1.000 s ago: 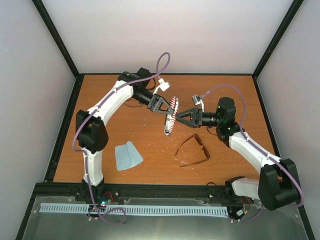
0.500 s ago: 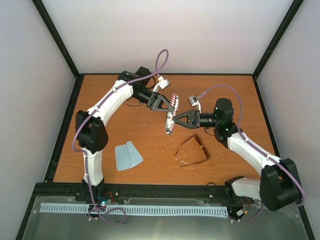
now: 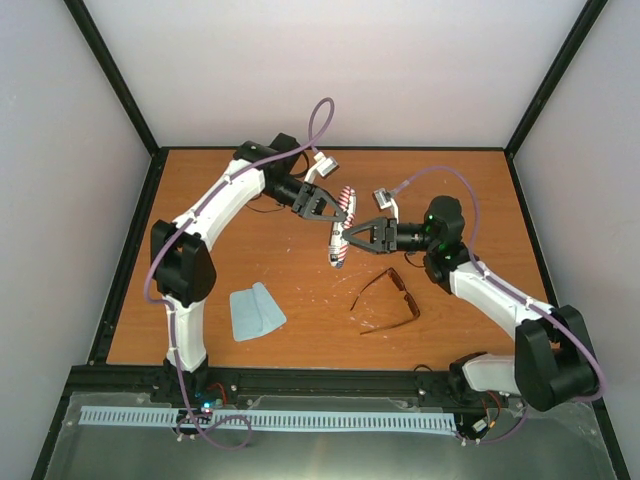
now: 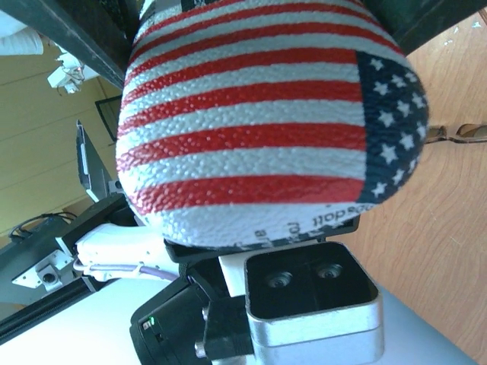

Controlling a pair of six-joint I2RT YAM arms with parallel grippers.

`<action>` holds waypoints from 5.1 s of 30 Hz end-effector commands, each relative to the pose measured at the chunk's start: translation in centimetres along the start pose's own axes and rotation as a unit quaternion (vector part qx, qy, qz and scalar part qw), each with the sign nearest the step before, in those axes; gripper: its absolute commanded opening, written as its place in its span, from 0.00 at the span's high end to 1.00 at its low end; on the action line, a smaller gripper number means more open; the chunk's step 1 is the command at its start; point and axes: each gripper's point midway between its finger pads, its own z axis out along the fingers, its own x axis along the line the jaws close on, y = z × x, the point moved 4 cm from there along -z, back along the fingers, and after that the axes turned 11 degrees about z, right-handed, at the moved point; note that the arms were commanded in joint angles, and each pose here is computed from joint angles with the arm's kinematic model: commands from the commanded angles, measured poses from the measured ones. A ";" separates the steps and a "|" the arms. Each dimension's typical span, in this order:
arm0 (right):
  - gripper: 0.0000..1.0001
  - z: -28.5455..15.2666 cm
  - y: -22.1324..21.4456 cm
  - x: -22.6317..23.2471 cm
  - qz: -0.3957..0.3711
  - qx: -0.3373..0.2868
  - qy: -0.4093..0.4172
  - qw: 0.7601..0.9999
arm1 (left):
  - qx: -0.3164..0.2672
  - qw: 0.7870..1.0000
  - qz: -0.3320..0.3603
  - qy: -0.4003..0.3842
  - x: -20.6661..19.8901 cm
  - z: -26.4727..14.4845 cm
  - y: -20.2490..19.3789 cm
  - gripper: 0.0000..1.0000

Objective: Organize the sunglasses
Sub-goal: Open the sunglasses case, then place the sunglasses case at the center of the board.

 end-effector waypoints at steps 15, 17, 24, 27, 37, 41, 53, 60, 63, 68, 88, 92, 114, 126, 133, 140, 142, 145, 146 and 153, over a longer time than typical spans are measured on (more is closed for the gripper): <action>0.87 0.4 0.7 0.5 -0.017 -0.001 0.003 1.000 | 0.040 0.994 0.071 0.071 -0.8 -0.6 0.7 0.00; 0.89 0.3 0.6 0.6 -0.019 0.000 0.001 1.000 | 0.056 0.991 0.078 0.096 -0.4 -0.8 0.5 0.00; 0.97 0.1 0.3 1.4 -0.027 0.001 0.001 1.000 | 0.102 0.978 0.085 0.164 1.4 -2.1 -1.1 0.00; 0.97 0.0 0.1 1.6 -0.029 0.002 -0.001 1.000 | 0.100 0.976 0.081 0.176 1.8 -3.0 -1.3 0.00; 0.97 -0.4 -0.5 2.8 -0.043 0.005 0.005 0.999 | 0.117 0.969 0.057 0.209 3.8 -4.9 -3.4 0.00; 0.97 -0.6 -0.6 3.1 -0.045 0.003 0.005 0.999 | 0.120 0.964 0.054 0.232 4.7 -6.1 -3.7 0.00; 0.97 -1.0 0.8 1.9 -0.043 -0.034 -0.014 0.998 | 0.063 0.962 0.065 0.258 3.2 -10.4 -1.5 0.00; 0.97 -1.9 2.9 0.6 -0.051 -0.127 0.020 0.990 | 0.002 0.979 0.047 0.200 0.3 -9.6 -0.2 0.00; 0.97 -1.9 3.6 0.6 -0.048 -0.149 0.058 0.986 | -0.019 0.983 0.048 0.177 -0.8 -9.2 -0.3 0.00; 0.97 -1.9 4.5 1.0 -0.046 -0.160 0.112 0.980 | -0.029 0.982 0.051 0.178 -1.4 -8.9 -1.2 0.03; 0.97 -1.7 4.8 1.8 -0.040 -0.140 0.134 0.980 | -0.041 0.987 0.067 0.141 -1.3 -7.5 0.4 0.24; 0.97 -1.7 4.8 1.7 -0.038 -0.139 0.134 0.980 | -0.018 0.989 0.077 0.128 -1.9 -5.3 0.3 0.26; 0.86 -1.7 4.1 1.4 -0.026 -0.133 0.122 0.983 | 0.027 0.976 0.089 0.199 -0.6 -5.2 0.9 0.80; 0.48 -1.3 3.4 -0.9 0.015 -0.109 0.099 0.989 | 0.088 0.937 0.164 0.297 -0.9 -7.2 3.1 0.89; 0.23 -1.4 2.0 -3.1 0.039 -0.078 0.035 0.996 | 0.103 0.911 0.200 0.345 -1.6 -8.9 4.2 0.89; 0.18 -6.0 0.4 -6.7 0.090 -0.088 -0.192 0.973 | 0.162 0.872 0.246 0.391 0.5 -10.2 3.1 0.90; 0.18 -8.8 0.4 -6.8 0.095 -0.109 -0.261 0.954 | 0.202 0.856 0.258 0.400 2.6 -10.4 1.2 0.90; 0.19 -12.4 1.2 -6.6 0.095 -0.165 -0.348 0.918 | 0.270 0.815 0.280 0.431 6.1 -10.7 -1.6 0.93; 0.19 -13.3 1.6 -6.6 0.094 -0.185 -0.377 0.903 | 0.287 0.798 0.286 0.447 7.1 -10.9 -2.3 0.94; 0.19 -16.8 2.7 -5.5 0.085 -0.301 -0.462 0.830 | 0.342 0.697 0.348 0.525 12.0 -11.4 -5.4 0.99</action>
